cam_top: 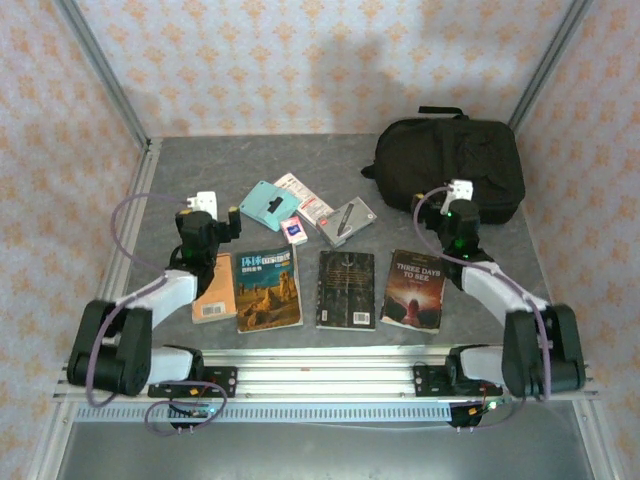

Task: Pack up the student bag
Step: Unzip the student bag at the top-right of the table.

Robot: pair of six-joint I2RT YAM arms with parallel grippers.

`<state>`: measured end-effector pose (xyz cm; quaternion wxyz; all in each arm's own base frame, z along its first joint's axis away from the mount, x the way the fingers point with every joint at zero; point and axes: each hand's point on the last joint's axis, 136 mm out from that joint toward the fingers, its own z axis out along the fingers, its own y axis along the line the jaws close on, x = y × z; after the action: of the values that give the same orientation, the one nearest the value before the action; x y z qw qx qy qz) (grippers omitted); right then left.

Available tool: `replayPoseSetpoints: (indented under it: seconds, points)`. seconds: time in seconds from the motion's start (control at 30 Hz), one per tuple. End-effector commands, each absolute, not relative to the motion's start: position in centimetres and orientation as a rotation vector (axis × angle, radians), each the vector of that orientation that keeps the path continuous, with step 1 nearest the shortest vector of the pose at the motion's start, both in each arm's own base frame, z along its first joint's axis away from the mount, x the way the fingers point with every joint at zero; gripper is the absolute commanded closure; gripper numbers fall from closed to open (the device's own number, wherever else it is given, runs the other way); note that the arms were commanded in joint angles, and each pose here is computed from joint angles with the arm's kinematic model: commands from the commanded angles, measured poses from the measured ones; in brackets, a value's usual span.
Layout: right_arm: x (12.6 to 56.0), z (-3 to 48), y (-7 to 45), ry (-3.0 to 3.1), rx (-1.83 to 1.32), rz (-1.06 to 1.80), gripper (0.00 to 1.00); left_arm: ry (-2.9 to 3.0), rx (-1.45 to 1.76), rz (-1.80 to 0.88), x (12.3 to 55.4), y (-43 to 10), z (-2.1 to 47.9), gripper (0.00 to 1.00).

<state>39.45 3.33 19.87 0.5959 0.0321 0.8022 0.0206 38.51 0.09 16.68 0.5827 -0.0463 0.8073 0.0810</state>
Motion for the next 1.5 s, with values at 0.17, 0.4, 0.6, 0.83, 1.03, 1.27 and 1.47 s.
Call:
replayPoseSetpoints:
  seconds: [0.17, 0.4, 0.6, 0.83, 1.03, 1.27, 1.47]
  points:
    - [33.8, 33.5, 10.8, 1.765, -0.076, 0.188, 0.01, 1.852, 0.016, -0.128, 34.5, -8.4, 30.2, 0.0]
    - [30.0, 38.4, 5.5, 1.873, 0.399, 0.11, 0.01, 2.041, -0.114, -0.11, 29.1, -7.6, 31.7, 0.0]
    - [31.7, 36.8, 6.7, 1.892, 0.491, 0.272, 0.01, 2.059, -0.445, -0.352, 29.2, -7.8, 29.4, 0.0]
    - [34.9, 29.3, 8.6, 2.024, 0.705, 0.38, 0.0, 2.235, -0.487, -0.491, 31.9, -11.5, 26.3, 0.0]
    - [37.3, 22.7, 4.1, 1.978, 1.202, 0.39, 0.06, 2.287, -0.486, -0.477, 33.1, -12.3, 23.3, 0.0]
    - [39.9, 17.5, 1.4, 1.898, 1.572, 0.471, 0.11, 2.339, -0.55, -0.541, 33.4, -12.4, 21.0, 0.0]
    - [41.2, 14.3, -0.4, 1.763, 1.78, 0.489, 0.15, 2.356, -0.566, -0.549, 33.5, -12.2, 20.6, 0.0]
